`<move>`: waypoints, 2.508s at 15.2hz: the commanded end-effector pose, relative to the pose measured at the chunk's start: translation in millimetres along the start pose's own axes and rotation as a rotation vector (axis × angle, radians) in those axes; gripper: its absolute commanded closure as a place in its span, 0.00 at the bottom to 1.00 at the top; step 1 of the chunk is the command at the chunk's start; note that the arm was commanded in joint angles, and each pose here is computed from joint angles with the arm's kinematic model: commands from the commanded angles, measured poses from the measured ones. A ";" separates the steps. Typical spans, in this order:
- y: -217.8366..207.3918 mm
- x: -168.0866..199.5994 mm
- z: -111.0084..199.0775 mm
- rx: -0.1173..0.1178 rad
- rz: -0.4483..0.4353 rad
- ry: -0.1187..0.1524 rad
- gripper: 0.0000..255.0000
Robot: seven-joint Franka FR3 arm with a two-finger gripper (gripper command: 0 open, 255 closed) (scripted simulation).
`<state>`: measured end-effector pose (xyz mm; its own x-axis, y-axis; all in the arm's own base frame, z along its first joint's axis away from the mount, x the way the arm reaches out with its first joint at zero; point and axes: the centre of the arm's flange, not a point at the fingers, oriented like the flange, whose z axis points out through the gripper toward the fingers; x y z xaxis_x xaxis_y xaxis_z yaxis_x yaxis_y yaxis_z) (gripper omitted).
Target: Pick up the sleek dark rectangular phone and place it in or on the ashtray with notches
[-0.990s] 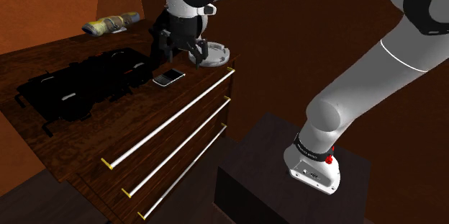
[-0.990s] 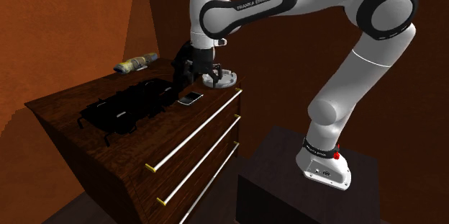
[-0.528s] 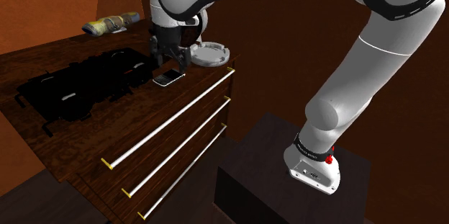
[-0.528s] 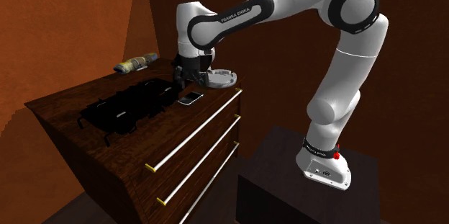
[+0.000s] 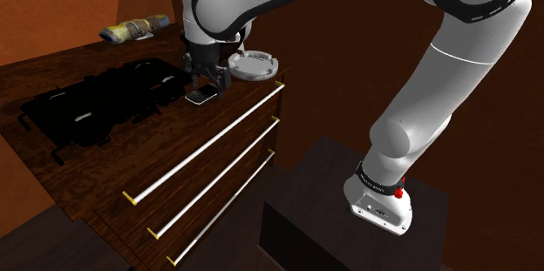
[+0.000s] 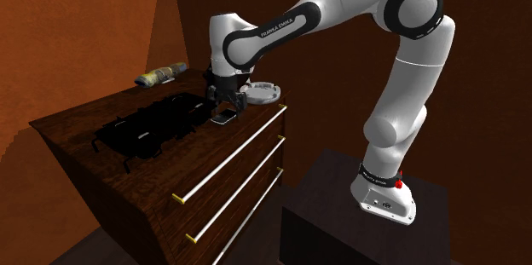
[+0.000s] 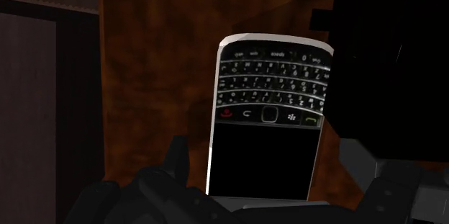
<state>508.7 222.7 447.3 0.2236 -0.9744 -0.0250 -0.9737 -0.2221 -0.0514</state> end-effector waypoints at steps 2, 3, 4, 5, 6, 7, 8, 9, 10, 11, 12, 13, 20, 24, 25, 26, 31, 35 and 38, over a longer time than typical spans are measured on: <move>0.2 0.1 0.6 0.000 0.000 0.000 0.00; 0.2 0.1 0.6 0.000 0.000 0.000 0.00; 0.2 0.1 0.5 0.000 0.000 0.000 0.00; 0.2 0.1 0.5 0.000 0.000 0.000 1.00; 0.2 0.1 0.5 0.000 0.000 0.000 1.00; 0.3 0.2 0.4 0.000 0.000 0.000 1.00; 0.3 0.2 0.6 0.000 0.000 0.000 1.00; 0.1 0.1 0.5 0.000 0.000 0.000 1.00; 0.3 0.1 0.6 0.000 0.000 0.000 1.00; 0.1 0.1 0.6 0.000 0.000 0.000 1.00; -0.1 0.2 0.6 0.000 0.000 0.000 1.00; -0.2 0.3 0.6 0.000 0.000 0.000 1.00; -1.5 -0.7 -31.1 0.000 0.000 0.000 1.00; -2.5 -1.2 -52.2 0.000 0.000 0.000 1.00; -2.8 -1.3 -57.4 0.000 0.000 0.000 1.00; -3.1 -1.5 -62.7 0.000 0.000 0.000 1.00; -4.4 -2.1 -89.1 0.000 0.000 0.000 1.00; -3.3 10.6 -103.3 0.000 0.000 0.000 1.00; 2.3 49.7 -105.6 0.000 0.000 0.000 1.00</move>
<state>511.8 183.7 552.5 0.2227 -0.9746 -0.0245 -0.9739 -0.2212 -0.0509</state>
